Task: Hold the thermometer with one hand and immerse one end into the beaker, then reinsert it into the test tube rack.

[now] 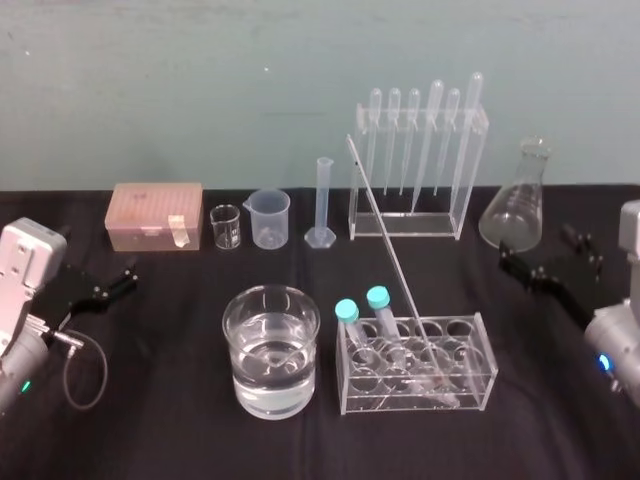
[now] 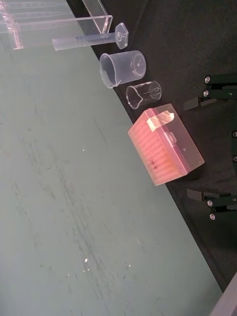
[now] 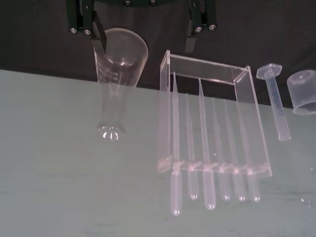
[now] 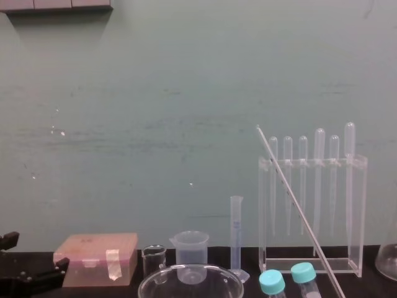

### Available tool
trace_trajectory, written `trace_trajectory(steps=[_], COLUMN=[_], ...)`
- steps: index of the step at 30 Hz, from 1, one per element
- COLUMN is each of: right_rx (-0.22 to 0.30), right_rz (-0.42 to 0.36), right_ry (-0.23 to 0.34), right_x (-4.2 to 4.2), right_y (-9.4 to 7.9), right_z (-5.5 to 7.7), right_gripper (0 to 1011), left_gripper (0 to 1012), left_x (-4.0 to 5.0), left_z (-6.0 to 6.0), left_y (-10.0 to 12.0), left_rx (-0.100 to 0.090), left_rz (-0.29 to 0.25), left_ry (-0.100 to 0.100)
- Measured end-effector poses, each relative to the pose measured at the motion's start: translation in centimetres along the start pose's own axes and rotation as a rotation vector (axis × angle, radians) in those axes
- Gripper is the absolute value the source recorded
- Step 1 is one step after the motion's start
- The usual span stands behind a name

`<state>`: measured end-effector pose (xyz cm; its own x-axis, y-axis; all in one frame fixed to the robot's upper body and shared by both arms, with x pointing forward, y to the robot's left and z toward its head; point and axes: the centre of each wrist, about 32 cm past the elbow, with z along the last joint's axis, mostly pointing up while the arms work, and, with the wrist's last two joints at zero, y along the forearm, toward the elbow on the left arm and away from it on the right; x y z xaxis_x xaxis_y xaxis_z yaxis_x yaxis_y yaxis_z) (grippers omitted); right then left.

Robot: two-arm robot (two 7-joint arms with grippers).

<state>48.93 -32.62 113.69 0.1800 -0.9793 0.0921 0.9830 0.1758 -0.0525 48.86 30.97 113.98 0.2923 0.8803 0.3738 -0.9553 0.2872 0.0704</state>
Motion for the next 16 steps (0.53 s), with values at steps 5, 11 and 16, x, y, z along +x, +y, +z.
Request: trace_trajectory(steps=[5,11,16], right_rx=[0.008,0.016,0.02], right_rz=[0.0,0.0,0.001], right_ry=[-0.001,-0.001,-0.001], right_x=[0.09,0.15,0.17], right_y=[0.03,0.04,0.05], right_z=[0.22,0.38,0.45], right_gripper=[1003,1003,1003], left_gripper=[1008,1008,1008], left_x=[0.0,0.0,0.0], left_z=[0.0,0.0,0.0], left_y=[0.0,0.0,0.0], left_rx=[0.0,0.0,0.0], left_rz=[0.0,0.0,0.0], left_ry=[0.0,0.0,0.0])
